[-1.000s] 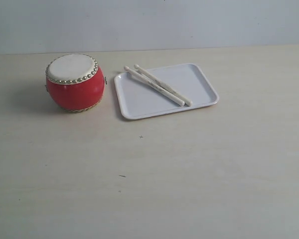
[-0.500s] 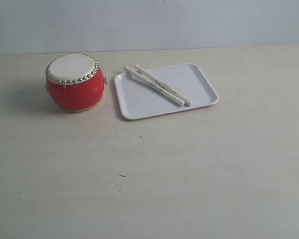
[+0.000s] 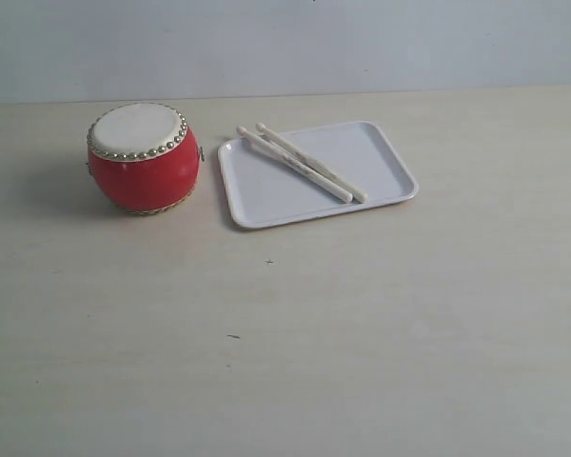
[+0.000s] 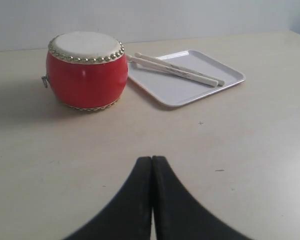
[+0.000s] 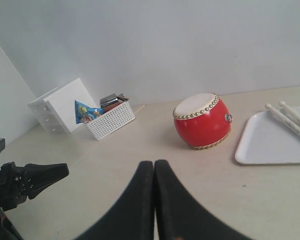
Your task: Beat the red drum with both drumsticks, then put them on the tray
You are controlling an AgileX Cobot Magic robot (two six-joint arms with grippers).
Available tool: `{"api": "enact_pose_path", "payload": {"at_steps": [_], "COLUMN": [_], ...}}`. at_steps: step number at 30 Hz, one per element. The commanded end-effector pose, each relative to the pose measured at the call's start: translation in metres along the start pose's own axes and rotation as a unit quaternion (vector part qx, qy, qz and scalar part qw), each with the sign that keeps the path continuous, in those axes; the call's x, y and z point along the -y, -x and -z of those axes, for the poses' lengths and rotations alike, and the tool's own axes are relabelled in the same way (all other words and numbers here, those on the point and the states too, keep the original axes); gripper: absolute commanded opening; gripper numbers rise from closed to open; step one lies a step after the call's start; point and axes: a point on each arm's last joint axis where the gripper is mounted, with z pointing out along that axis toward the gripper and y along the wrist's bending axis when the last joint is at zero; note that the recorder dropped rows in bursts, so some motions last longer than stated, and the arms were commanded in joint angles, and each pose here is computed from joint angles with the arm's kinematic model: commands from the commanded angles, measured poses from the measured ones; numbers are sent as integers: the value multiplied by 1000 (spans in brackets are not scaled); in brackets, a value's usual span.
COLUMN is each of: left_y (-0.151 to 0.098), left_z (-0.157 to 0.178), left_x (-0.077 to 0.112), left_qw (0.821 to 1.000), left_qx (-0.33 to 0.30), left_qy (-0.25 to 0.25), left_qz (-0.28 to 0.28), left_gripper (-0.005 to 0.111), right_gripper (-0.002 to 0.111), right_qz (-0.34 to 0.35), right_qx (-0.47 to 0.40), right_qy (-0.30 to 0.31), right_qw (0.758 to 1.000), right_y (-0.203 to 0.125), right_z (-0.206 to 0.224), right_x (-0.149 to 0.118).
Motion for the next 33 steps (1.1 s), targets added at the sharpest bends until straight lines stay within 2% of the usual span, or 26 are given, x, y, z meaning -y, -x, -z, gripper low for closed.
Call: {"api": "enact_pose_path", "payload": {"at_steps": [1,6,15,23,33], "left_y": [0,-2,0,0,0], "left_z": [0,3,5,7,7], "left_x": [0,-2,-14,-22,-22], "left_qw": [1000,1000,992,979,977], "left_qx": [4,10,23,32,33], "left_qy": [-2,16,124,198,205], "left_qz": [3,-9,20,42,46], "left_gripper": [0,0,0,0,0], "right_gripper": [0,0,0,0,0], "right_qz": [3,3,3,3,3], "right_qx": [-2,-2,-2,-2,-2], "right_qy": [1,1,1,1,1], "right_qw": [1000,1000,1000,1000,1000], "right_y": [-2,-2,-2,-2,-2], "right_z": [0,0,0,0,0], "right_x": [1,1,1,1,1]}}
